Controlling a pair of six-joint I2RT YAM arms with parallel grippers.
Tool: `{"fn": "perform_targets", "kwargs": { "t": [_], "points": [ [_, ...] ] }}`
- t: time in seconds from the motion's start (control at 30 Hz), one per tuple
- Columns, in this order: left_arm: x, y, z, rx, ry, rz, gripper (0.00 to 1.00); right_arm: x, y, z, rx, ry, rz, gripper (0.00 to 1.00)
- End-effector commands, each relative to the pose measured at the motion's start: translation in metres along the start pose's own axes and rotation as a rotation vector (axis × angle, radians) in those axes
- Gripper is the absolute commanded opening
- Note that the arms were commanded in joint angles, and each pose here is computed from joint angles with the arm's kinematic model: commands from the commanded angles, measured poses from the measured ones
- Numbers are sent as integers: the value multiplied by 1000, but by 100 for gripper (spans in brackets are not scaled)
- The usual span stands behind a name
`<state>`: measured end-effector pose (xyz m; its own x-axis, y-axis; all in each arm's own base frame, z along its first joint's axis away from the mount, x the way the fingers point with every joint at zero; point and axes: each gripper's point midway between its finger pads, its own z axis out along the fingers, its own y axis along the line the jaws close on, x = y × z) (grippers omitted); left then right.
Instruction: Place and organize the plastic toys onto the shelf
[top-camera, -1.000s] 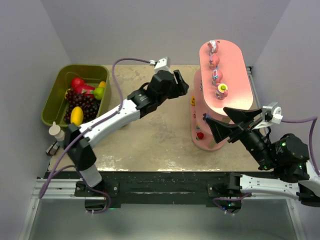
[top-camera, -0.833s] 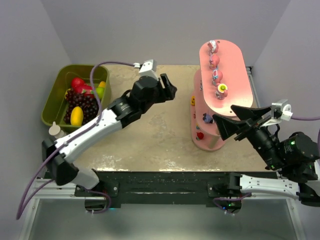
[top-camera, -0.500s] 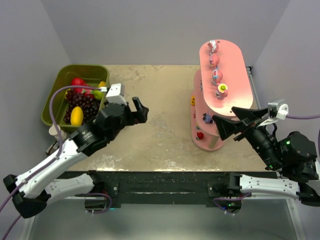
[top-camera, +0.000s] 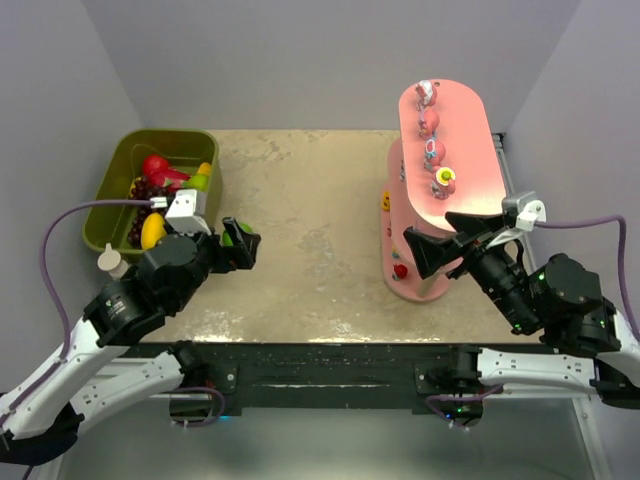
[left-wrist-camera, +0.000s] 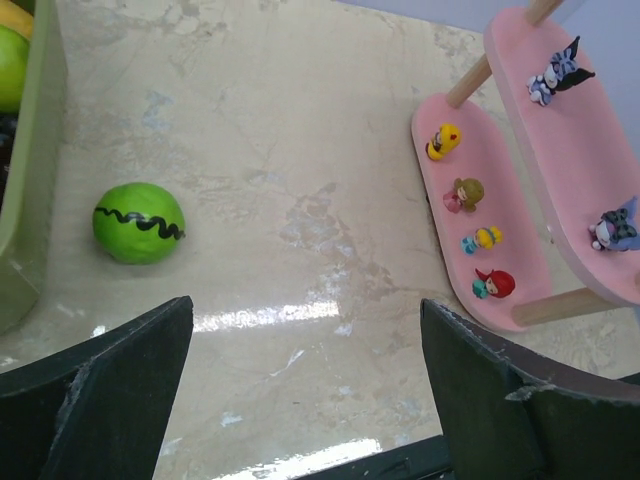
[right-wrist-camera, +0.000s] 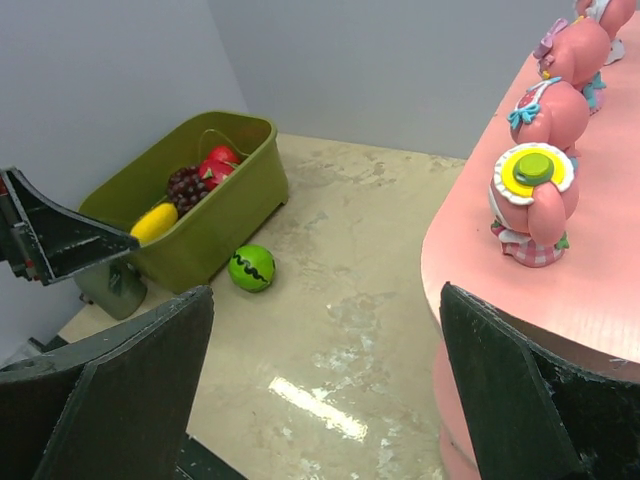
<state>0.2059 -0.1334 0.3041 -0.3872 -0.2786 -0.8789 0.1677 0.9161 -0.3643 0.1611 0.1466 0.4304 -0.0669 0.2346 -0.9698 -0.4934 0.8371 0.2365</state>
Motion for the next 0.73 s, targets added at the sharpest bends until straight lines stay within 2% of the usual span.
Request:
{"fn": "perform_targets", "kwargs": {
  "t": [0.0,0.23,0.57,0.7],
  "points": [
    [-28,-1,-7,-20,-53,48,100,-25,-7,-10,1,-53,91,99],
    [-32,0,-5,-37,-62,65,100,-35,-16,-28,-46,-61,136,99],
    [-64,-12,-9,-22,-131,66,99,-27,-31,-36,-9,-39,119,99],
    [-68,-4,-7,-93,-121,85,100,-26,-34,-38,-7,-41,125,99]
  ]
}}
